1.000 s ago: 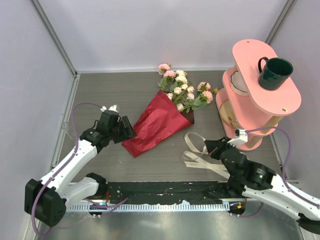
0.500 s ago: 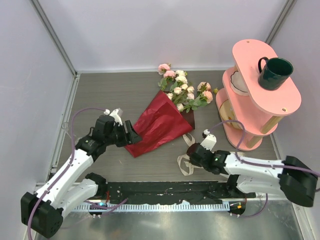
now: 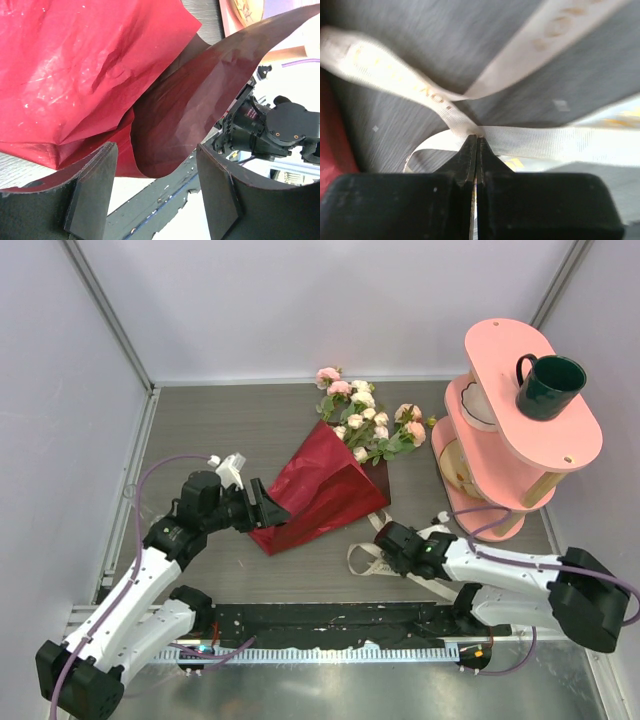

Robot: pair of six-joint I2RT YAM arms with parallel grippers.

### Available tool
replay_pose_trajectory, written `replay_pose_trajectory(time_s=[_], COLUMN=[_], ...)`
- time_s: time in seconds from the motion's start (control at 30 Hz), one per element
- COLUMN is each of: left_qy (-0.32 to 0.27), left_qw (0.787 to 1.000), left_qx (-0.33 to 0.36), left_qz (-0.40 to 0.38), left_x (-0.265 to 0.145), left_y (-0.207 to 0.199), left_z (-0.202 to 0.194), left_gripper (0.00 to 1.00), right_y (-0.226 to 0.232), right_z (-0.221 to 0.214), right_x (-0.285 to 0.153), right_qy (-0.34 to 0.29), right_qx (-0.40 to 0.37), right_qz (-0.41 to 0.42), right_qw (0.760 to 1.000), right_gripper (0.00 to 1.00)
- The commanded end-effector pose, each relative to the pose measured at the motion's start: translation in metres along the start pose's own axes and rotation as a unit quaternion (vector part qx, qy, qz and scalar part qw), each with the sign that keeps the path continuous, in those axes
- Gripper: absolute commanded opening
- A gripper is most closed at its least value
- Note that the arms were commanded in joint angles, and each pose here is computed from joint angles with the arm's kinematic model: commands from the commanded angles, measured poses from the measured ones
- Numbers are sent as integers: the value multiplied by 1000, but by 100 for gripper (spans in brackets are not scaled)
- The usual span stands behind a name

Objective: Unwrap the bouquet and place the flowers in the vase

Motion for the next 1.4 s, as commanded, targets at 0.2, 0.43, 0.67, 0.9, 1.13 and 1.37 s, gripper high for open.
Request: replay_pose_trajectory(time_s=[0.2, 0.43, 0.67, 0.9, 1.13, 1.37], left_qy=[-11, -16, -20, -5, 14, 44], left_qw=[997, 996, 996, 996, 997, 997], left_qx=[31, 35, 44, 43, 40, 4], left_qz=[-73, -86, -81, -72, -61, -71], left_x=[-16, -23, -25, -24, -15, 7], left_y=[-42, -51, -54, -51, -42, -33], left_z=[17, 20, 25, 22, 16, 7], left_gripper=[68, 69, 69, 70, 74, 76], right_y=[-86, -96, -103, -93, -74, -42], right_z=[71, 86, 108, 166, 158, 151], right_x=[-39, -25, -22, -61, -62, -69], right_qy=[-139, -161, -199, -314, -261, -207], right_qx=[116, 114, 150, 144, 82, -18], right_qz=[-142, -196, -254, -244, -194, -104], right_qw=[973, 961, 934, 906, 942, 973], right_gripper=[1, 1, 1, 12, 55, 64])
Point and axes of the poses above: each gripper's point midway between its finger pads, its own x axis out along the fingers, its own y axis along the line the jaws close on, z = x × y, the point moved 2 cm from there along -x, back along the fingers, and after that the axes turned 3 degrees about -x, right-handed, at the moved point
